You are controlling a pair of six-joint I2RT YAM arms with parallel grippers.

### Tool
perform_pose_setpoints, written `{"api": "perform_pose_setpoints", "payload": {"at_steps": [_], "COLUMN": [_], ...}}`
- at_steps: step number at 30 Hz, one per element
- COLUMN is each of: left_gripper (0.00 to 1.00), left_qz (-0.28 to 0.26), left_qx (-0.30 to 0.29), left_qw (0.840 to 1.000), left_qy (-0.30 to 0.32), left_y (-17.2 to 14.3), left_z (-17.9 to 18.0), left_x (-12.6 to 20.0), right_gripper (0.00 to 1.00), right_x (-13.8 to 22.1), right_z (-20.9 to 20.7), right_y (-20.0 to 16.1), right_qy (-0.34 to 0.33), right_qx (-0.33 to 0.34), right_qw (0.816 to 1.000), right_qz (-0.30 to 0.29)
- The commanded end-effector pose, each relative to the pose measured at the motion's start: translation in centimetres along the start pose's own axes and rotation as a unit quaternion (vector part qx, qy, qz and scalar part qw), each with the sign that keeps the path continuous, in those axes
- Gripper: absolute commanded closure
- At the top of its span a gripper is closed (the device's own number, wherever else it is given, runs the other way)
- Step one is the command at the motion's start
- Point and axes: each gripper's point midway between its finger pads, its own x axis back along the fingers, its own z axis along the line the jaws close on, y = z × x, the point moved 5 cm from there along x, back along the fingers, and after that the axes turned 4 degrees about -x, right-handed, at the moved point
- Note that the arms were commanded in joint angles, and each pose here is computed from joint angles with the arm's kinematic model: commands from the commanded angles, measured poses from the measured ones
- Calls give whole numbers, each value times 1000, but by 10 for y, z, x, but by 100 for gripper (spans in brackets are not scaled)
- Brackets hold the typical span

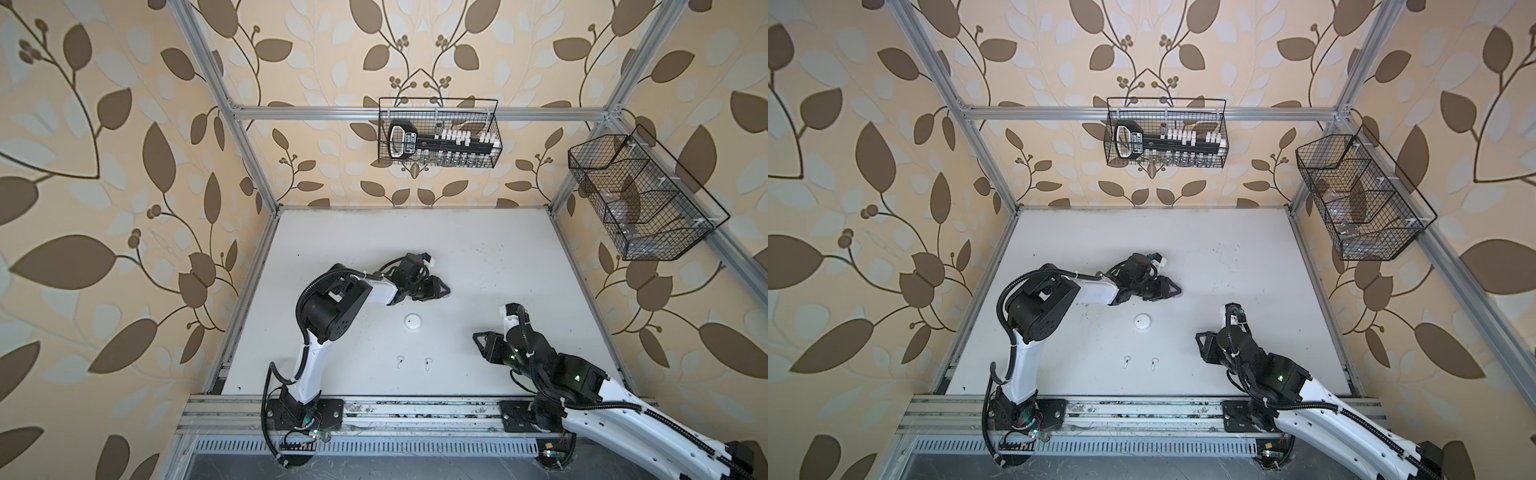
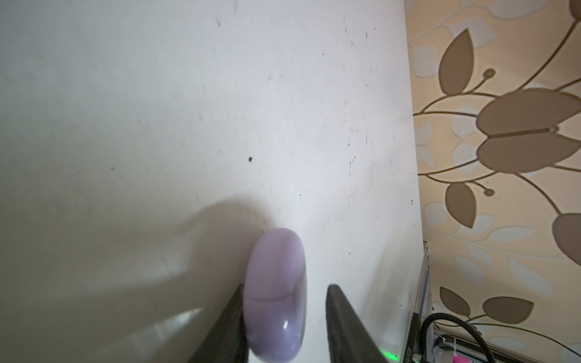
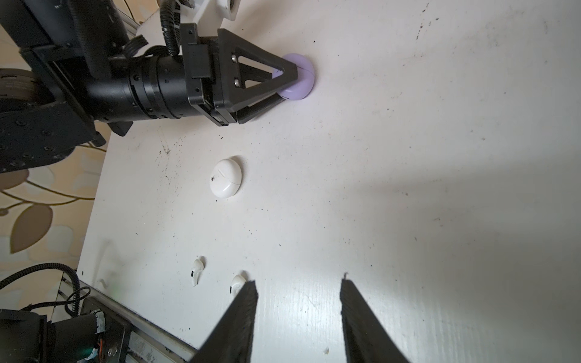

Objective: Insert wireless bluetooth earbuds into charging case
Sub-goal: Place the charging case at the center of the table, then pick up the charging case from the center of the table.

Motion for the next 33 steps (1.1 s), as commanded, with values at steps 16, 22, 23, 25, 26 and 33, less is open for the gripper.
{"api": "perform_pose_setpoints", "payload": {"at_steps": [16, 22, 23, 25, 26, 33], "left_gripper": [56, 56, 56, 55, 55, 55], "left_qz": [16, -1, -4, -11, -14, -48], "left_qx": [-89, -168, -185, -213, -225, -239], "left_qw": [991, 981, 977, 971, 968, 967], "left_qy": [94, 99, 103, 112, 113, 80], "left_y": [20, 22, 22, 21, 20, -1], "left_z": [14, 11, 10, 10, 11, 24], "left_x": [61, 100, 107, 121, 128, 166], "right_gripper": [53, 52, 51, 51, 51, 48], "right_x": [-8, -20, -22, -25, -27, -46], "right_z": [8, 31, 36, 46, 51, 88], "right_y": [-5, -8, -7, -6, -5, -1], "right_qy": [-3, -9, -11, -14, -16, -19], "right_qx": [15, 62, 73, 95, 106, 194], "right_qw": [1000, 998, 997, 995, 994, 980], "right_qz": [-1, 15, 18, 21, 23, 39]}}
